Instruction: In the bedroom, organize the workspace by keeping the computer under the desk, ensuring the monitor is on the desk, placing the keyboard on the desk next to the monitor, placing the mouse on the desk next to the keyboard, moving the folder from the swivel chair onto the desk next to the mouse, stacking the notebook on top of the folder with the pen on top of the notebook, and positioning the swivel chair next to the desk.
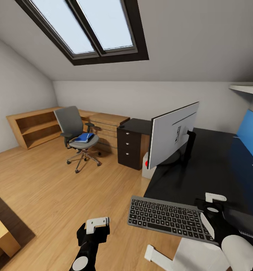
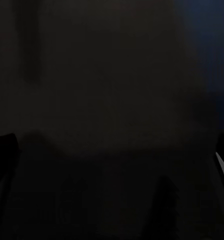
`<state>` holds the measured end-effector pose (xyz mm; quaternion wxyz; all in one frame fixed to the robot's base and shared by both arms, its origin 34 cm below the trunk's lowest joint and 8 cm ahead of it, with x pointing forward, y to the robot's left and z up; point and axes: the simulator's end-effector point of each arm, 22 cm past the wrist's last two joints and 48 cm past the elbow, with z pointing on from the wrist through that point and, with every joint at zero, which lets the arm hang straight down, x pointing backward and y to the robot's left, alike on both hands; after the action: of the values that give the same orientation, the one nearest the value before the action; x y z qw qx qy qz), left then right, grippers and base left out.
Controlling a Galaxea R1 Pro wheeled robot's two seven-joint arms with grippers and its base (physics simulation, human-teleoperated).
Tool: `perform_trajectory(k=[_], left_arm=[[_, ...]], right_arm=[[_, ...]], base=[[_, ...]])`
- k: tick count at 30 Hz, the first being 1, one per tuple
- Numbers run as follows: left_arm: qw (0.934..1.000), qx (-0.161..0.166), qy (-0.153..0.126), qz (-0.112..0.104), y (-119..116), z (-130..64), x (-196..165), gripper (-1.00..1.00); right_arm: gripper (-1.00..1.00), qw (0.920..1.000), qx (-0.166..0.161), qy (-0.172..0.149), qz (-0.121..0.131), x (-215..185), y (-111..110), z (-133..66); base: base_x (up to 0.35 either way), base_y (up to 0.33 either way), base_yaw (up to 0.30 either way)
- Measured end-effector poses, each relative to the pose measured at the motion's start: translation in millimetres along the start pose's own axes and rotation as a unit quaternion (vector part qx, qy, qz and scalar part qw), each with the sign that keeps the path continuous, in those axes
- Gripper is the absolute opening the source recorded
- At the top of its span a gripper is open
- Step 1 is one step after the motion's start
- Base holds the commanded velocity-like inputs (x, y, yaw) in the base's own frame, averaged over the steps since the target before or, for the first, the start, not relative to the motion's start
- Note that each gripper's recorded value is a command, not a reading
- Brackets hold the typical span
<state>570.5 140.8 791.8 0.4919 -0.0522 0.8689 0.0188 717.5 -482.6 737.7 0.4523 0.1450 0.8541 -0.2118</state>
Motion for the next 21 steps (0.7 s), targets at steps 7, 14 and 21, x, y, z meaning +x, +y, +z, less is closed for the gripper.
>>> perform_trajectory(k=[7,14,21], left_arm=[[1.0,0.0,0.002,0.001,0.1,0.5,1.7,1.0],[1.0,-0.001,0.005,0.003,0.4,1.2,4.4,1.0],[1.0,-0.002,0.005,0.003,0.7,1.6,5.5,1.0]], right_arm=[[1.0,1.0,0.0,0.0,0.003,-0.5,-0.1,0.0],[1.0,0.9979,-0.003,-0.06,0.024,-55.4,1.3,-6.0],[1.0,0.9947,-0.01,-0.095,0.039,-90.6,7.7,-15.8]], base=[[0.0,0.0,0.0],[0.0,0.0,0.0],[0.0,0.0,0.0]])
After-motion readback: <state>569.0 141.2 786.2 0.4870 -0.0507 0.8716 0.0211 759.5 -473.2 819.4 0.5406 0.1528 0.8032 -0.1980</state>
